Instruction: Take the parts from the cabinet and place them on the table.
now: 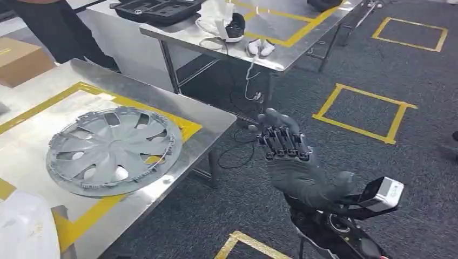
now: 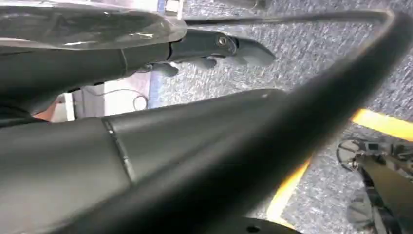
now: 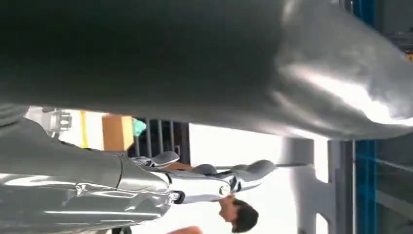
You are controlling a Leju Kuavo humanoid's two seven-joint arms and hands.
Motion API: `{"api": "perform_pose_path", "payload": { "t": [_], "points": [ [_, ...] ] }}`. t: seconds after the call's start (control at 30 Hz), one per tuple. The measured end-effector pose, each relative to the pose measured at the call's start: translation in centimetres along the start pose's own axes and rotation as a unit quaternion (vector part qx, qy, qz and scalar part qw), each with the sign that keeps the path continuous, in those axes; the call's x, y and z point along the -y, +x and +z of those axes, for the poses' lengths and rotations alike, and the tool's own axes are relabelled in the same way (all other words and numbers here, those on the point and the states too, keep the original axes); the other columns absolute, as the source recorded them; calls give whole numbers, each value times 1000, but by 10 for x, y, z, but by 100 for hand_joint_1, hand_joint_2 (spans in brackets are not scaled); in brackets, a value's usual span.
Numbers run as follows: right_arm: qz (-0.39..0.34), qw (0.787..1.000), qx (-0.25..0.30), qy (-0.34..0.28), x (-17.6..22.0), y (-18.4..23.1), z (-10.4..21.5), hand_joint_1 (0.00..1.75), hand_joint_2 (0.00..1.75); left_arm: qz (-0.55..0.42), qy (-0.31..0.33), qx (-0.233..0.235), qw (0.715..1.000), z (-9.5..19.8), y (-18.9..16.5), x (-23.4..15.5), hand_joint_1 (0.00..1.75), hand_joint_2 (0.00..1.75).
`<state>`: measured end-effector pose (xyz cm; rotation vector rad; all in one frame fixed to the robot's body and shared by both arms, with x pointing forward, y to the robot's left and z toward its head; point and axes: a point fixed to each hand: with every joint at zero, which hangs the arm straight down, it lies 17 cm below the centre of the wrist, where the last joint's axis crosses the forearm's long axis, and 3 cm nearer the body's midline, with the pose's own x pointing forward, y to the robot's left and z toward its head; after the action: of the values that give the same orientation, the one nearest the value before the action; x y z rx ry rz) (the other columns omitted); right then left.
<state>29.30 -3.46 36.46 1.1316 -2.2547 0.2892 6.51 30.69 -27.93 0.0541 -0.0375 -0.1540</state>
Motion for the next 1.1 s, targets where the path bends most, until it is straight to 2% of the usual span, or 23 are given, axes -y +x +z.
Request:
{"api": "perform_pose_path", "payload": {
  "t": [0.43, 0.63, 1.1],
  "points": [
    [-1, 1000, 1, 3, 0, 1, 0, 0, 0, -14, -68, 15, 997, 6, 9, 28, 0, 0],
    [-2, 1000, -4, 1, -1, -2, 3, 0, 0, -19, -54, 10, 998, 4, 4, 28, 0, 0],
    [-3, 1000, -6, 10, -4, -3, 5, 0, 0, -21, -73, 6, 997, 7, 4, 48, 0, 0]
  ]
}}
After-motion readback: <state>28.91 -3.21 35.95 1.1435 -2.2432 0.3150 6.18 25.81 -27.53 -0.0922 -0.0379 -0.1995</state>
